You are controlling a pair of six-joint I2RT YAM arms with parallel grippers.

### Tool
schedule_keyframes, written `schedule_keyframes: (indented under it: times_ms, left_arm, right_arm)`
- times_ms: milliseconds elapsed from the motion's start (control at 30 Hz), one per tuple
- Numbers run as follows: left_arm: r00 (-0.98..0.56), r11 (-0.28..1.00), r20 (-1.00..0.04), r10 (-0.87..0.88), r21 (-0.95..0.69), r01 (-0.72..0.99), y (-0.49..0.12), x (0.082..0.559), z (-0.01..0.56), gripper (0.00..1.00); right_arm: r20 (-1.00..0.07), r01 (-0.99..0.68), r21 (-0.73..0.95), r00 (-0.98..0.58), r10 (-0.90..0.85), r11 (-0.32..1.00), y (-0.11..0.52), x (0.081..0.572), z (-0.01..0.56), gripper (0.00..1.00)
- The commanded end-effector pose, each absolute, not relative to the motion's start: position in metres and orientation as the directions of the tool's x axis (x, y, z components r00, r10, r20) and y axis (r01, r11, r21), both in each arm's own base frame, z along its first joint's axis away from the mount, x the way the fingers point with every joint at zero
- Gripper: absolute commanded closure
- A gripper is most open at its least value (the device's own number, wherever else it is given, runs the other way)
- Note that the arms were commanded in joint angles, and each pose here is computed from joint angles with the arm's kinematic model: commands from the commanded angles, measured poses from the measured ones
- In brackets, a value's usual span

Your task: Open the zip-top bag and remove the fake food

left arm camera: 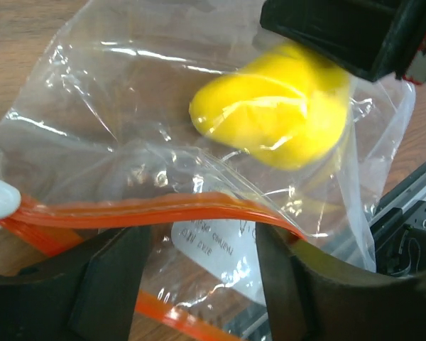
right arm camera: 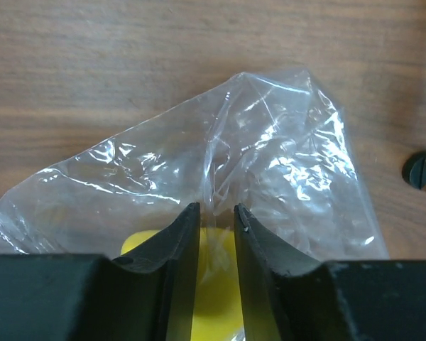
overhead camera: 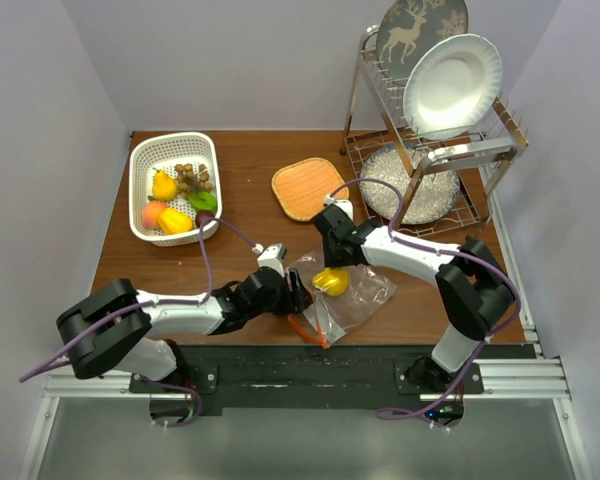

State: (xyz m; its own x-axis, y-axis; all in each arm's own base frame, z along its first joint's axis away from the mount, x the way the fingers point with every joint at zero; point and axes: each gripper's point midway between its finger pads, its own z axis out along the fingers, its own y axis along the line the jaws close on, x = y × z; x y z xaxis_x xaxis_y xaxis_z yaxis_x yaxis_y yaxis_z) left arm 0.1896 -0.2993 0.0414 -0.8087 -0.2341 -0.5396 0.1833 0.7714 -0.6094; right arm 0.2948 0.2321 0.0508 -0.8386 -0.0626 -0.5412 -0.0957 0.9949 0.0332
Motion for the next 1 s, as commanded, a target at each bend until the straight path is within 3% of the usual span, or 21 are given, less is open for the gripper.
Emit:
schedule_keyframes:
  times_ms: [0,267,500,767,833,933,967]
  left_arm:
    - [-0.767,0.73,-0.595,-0.239,-0.631,0.262,-0.325,0.204,0.063,0.32]
    - [-0.736,0.733,-0.651,-0.184,-0.59,0.338,-0.341,0.2,0.06,0.18]
    - [-0.712,0.746,-0.691,-0.122,-0.537,0.393,-0.355,0.198,0.055,0.12]
    - [-0.692,0.714,-0.707,-0.143,-0.558,0.422,-0.366,0.191,0.068,0.07]
    - [-0.679,0.714,-0.719,-0.148,-0.553,0.429,-0.37,0.192,0.075,0.07]
    - [-0.672,0.726,-0.728,-0.133,-0.533,0.434,-0.373,0.193,0.073,0.05]
    - [-0.674,0.728,-0.728,-0.129,-0.531,0.434,-0.374,0.193,0.073,0.05]
  right_arm:
    - [-0.561,-0.084,0.105,-0.827,-0.011,0.991,0.239,0.289,0.064,0.72]
    - [-0.546,-0.089,0.102,-0.838,-0.019,0.991,0.236,0.274,0.054,0.73]
    - [-0.54,-0.094,0.092,-0.841,-0.03,0.991,0.238,0.263,0.049,0.81]
    - [-0.54,-0.072,0.082,-0.842,-0.016,0.994,0.226,0.255,0.045,0.83]
    - [-0.55,-0.066,0.075,-0.835,-0.014,0.995,0.222,0.255,0.049,0.82]
    - [-0.561,-0.064,0.059,-0.828,-0.02,0.996,0.216,0.254,0.059,0.75]
    - [-0.57,-0.059,0.046,-0.821,-0.022,0.997,0.213,0.256,0.062,0.68]
